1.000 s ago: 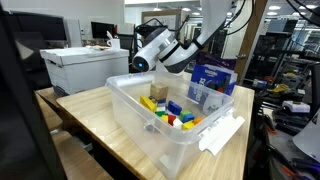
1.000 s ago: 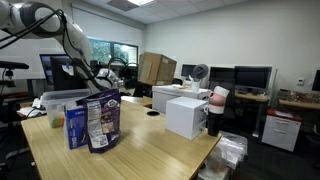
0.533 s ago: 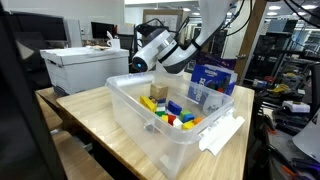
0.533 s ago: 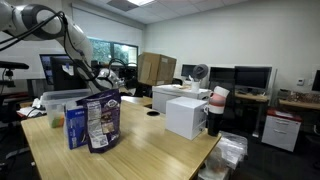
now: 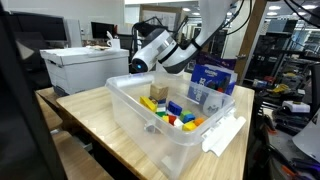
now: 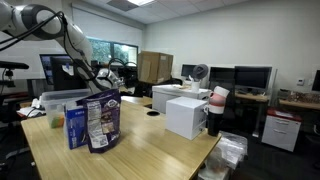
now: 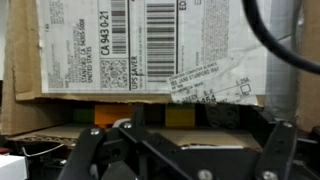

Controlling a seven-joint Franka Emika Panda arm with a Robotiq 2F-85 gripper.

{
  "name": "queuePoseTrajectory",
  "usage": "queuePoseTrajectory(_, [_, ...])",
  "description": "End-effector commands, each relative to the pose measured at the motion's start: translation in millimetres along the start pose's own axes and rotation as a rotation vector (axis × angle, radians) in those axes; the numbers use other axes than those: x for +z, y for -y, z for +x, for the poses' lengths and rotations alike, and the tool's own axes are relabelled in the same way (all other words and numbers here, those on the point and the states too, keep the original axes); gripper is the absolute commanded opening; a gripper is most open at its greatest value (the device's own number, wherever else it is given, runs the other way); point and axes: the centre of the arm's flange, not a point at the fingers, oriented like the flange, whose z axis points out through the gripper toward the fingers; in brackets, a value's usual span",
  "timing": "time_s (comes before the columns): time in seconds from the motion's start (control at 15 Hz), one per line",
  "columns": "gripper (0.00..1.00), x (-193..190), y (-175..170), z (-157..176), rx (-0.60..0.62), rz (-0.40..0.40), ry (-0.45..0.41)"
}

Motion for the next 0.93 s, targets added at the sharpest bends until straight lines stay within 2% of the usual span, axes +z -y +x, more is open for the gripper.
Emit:
queuePoseTrajectory(0.0, [1.00,-7,6,-13,0.063,-0.045,0.031])
queuePoseTrajectory(0.27, [1.00,-9,4,-20,0.107,-0.079,0.060])
queuePoseTrajectory(0.87, [1.00,-9,-12,-47,0.198,-0.075,0.069])
